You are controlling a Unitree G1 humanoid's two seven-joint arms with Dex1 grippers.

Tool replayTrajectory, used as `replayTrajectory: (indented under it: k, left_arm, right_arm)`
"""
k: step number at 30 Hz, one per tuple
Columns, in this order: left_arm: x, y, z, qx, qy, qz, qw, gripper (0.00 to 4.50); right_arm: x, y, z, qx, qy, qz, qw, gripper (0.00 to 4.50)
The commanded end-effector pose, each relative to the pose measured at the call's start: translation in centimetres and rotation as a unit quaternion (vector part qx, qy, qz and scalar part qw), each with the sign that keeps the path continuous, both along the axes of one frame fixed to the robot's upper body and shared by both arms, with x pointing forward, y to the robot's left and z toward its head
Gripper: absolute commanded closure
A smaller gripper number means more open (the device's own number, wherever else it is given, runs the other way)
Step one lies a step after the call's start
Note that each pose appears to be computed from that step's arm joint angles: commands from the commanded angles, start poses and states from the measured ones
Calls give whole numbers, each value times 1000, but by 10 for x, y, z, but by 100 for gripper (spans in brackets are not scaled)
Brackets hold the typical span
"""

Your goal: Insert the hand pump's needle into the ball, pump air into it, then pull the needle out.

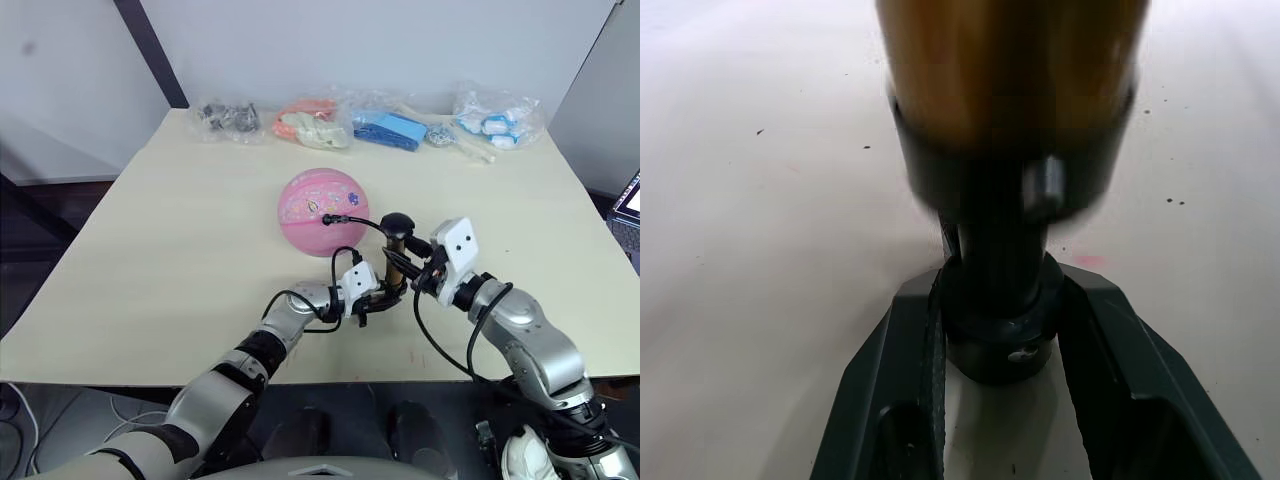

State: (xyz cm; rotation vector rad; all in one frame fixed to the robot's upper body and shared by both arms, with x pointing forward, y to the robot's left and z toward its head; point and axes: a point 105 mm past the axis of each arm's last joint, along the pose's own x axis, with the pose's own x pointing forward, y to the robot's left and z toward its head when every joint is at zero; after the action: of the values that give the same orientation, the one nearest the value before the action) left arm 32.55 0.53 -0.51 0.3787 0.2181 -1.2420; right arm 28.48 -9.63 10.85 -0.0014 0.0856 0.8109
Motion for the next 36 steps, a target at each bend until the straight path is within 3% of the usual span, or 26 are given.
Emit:
replayTrajectory:
  k: [1,5,8,13,17,27,30,36]
  left_arm:
    - [-17,33,-46,74,72,24,994,338]
    - [-17,33,-46,74,73,23,994,338]
    - [-18,32,-46,74,73,22,994,338]
    - [-18,32,-46,72,73,21,994,338]
    - [-20,33,-47,74,75,21,994,338]
    - [-21,31,-48,73,78,18,994,338]
    - [-21,30,-48,73,78,18,994,338]
    - [-22,29,-48,72,78,15,994,338]
  right_arm:
    - [-27,3,-89,-48,155,20,987,344]
    - [-23,2,-84,-43,144,17,988,344]
    - [-16,0,-65,-38,117,15,992,344]
    - [-4,-4,1,6,48,9,999,344]
    - [-8,-7,62,21,-14,20,999,344]
    - [-22,-14,165,56,-107,19,993,344]
    - [-24,-11,168,56,-101,23,993,344]
    - [-19,-1,97,20,-5,20,1000,344]
